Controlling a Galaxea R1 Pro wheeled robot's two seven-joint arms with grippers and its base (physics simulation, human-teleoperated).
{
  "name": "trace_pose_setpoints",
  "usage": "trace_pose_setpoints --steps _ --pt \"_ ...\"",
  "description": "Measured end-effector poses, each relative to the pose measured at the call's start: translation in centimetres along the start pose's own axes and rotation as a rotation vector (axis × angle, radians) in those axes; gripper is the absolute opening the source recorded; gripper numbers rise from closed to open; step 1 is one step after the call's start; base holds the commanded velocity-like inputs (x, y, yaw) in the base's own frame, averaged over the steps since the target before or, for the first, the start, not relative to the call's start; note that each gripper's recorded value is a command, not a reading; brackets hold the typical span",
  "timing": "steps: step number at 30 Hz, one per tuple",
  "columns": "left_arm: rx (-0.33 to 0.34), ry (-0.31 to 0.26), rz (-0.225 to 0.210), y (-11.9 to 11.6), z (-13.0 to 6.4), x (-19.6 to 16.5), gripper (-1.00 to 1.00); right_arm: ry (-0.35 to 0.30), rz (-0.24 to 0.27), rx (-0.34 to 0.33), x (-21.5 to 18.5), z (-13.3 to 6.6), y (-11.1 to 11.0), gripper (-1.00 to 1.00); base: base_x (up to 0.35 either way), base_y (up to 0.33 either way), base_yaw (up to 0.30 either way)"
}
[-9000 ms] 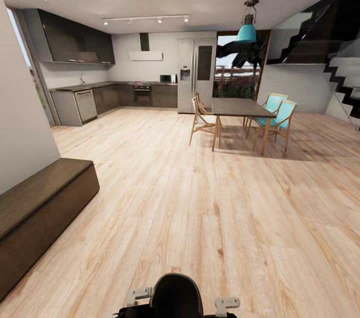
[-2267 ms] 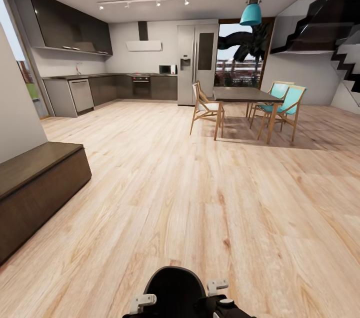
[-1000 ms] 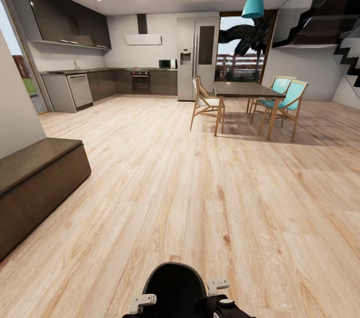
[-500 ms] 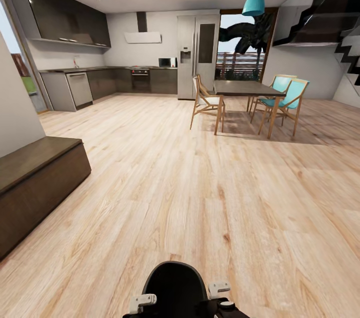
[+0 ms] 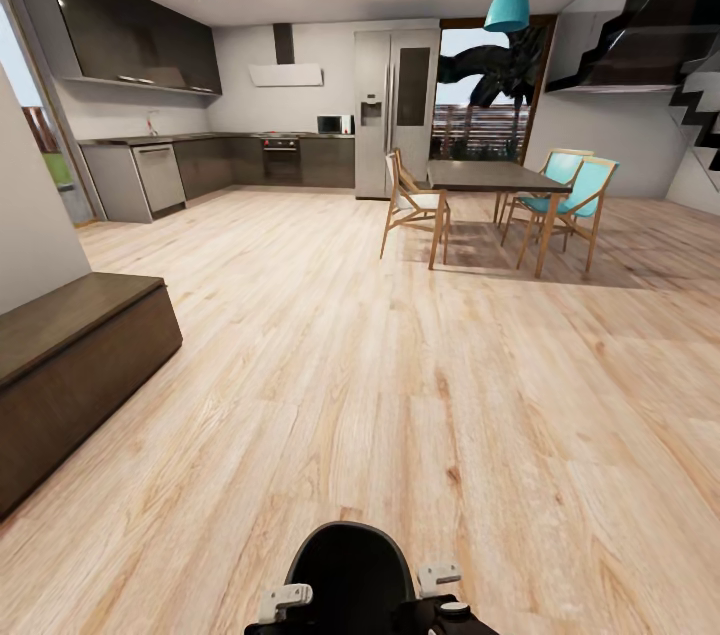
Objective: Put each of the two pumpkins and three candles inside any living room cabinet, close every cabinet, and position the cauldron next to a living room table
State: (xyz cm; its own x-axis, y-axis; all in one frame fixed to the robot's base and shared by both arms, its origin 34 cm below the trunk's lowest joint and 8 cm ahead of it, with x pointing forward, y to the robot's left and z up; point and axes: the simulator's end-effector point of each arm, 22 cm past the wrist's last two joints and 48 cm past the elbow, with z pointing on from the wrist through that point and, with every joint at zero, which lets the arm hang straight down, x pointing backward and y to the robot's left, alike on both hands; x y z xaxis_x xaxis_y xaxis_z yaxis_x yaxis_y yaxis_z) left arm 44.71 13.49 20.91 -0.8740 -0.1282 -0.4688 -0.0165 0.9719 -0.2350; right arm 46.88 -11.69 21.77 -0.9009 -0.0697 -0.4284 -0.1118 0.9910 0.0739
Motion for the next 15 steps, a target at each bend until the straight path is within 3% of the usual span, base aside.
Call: trace_pose_setpoints --steps 11,12,15 --pt "0.001 -0.001 -0.001 0.0 0.0 0.0 1.00 0.030 0.000 0.049 1.5 0.1 -1.2 1.00 0.000 0.000 0.000" --pt "0.001 -0.001 0.000 0.0 0.0 0.0 1.00 0.030 0.001 0.050 1.5 0.1 -1.3 -1.00 0.000 0.000 0.000" --pt "0.000 -0.001 0.000 0.0 0.0 0.0 1.00 0.031 0.001 0.050 1.5 0.1 -1.3 -1.00 0.000 0.000 0.000"
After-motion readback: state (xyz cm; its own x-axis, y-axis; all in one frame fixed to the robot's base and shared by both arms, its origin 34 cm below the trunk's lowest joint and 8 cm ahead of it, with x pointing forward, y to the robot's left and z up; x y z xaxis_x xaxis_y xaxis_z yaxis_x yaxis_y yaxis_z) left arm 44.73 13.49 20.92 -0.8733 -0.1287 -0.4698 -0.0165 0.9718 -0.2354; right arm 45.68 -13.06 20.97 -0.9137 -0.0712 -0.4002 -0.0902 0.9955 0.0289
